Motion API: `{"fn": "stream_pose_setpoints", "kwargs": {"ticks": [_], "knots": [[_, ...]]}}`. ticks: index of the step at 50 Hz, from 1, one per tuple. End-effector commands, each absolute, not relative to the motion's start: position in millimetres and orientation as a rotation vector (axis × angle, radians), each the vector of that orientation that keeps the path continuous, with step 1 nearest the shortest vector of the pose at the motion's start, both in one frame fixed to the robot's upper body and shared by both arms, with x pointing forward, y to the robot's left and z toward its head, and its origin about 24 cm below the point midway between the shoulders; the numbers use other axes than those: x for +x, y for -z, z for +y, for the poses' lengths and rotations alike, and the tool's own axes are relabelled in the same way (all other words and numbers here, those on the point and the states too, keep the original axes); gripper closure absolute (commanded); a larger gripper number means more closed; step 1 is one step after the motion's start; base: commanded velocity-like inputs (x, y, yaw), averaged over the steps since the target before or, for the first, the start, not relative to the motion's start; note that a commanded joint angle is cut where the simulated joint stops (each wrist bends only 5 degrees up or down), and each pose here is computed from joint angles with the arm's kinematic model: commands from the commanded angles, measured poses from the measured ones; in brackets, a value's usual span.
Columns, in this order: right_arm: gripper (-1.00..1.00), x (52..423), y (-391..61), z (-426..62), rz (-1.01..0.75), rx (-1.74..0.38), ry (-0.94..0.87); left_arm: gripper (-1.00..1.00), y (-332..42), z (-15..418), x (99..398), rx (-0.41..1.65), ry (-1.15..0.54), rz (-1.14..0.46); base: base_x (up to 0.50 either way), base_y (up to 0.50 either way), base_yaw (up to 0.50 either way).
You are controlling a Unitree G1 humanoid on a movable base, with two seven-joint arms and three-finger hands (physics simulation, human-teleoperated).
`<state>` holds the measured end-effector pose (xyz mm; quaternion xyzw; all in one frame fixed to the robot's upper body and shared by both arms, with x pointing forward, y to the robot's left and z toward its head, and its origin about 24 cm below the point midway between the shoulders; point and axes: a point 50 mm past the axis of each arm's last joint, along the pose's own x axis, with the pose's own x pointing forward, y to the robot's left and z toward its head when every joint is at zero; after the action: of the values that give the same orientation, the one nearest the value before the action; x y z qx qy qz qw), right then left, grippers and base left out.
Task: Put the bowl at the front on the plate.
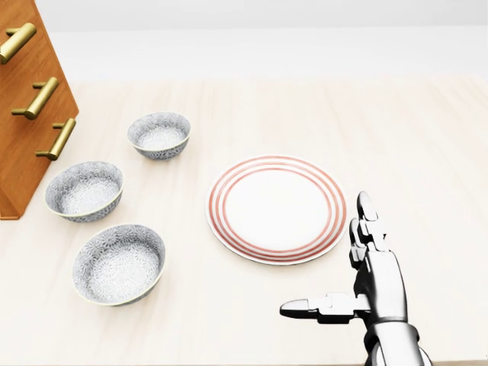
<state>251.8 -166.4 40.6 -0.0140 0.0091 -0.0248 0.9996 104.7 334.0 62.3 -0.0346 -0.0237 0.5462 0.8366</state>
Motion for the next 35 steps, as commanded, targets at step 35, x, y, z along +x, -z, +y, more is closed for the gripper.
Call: {"fn": "stream_pose_setpoints", "kwargs": {"ticks": [35], "knots": [[-1.00,251.5,-42.0,-162.6,0.000,-0.050,0.025,-1.00,-60.1,331.0,100.9,-0.092,-1.151,-0.047,0.50,0.00,0.00]]}}
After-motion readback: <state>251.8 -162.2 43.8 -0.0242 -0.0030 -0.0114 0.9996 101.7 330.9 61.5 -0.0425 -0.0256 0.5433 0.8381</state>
